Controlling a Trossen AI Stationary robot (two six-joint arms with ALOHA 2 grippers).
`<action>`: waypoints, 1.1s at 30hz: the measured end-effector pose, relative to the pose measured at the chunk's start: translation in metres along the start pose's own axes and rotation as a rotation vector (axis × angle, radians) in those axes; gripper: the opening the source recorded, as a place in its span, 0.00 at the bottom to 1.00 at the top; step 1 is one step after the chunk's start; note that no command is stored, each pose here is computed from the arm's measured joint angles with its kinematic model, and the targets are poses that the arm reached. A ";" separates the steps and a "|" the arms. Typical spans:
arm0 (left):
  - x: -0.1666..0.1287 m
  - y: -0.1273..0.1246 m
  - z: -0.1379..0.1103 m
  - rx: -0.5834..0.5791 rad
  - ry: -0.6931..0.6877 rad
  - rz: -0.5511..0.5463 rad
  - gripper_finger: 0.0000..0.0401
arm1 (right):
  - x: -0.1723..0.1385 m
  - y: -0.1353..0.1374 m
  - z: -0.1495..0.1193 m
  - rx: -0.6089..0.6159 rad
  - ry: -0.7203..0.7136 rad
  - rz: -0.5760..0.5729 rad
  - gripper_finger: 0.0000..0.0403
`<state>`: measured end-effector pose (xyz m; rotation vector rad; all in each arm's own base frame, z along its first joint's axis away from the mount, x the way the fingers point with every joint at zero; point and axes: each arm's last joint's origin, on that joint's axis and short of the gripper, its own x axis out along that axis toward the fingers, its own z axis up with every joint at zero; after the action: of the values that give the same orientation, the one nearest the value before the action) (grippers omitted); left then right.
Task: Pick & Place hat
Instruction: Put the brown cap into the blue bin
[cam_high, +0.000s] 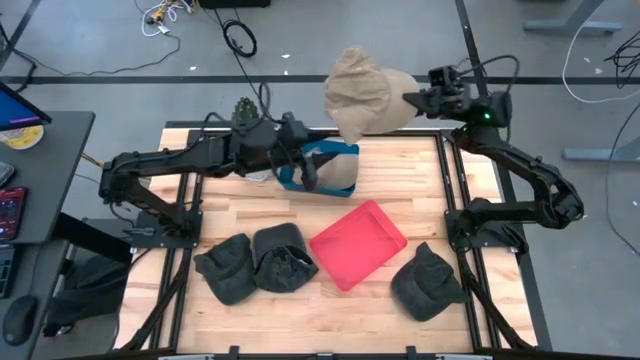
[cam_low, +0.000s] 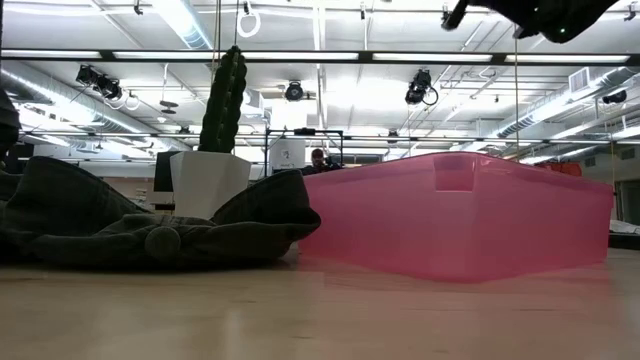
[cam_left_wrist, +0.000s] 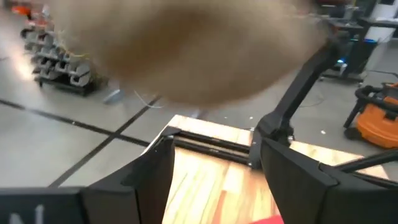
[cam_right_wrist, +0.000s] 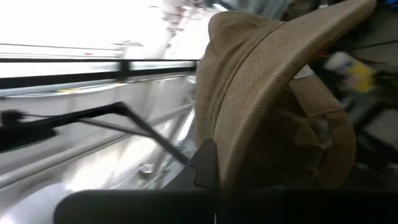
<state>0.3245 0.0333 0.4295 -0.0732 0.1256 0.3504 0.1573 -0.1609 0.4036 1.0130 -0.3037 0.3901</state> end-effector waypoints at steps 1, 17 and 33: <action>-0.006 -0.001 0.003 0.014 -0.012 -0.007 0.59 | 0.000 -0.004 0.000 0.006 0.001 -0.031 0.01; -0.099 0.019 0.055 0.102 -0.239 0.038 0.51 | -0.002 -0.065 -0.026 0.149 0.071 -0.473 0.01; -0.088 0.017 0.044 0.153 -0.148 0.055 0.50 | 0.021 -0.138 -0.064 0.170 0.171 -0.742 0.01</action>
<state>0.2414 0.0235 0.4839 0.1074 0.0078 0.3985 0.2423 -0.1674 0.2757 1.1729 0.2687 -0.1763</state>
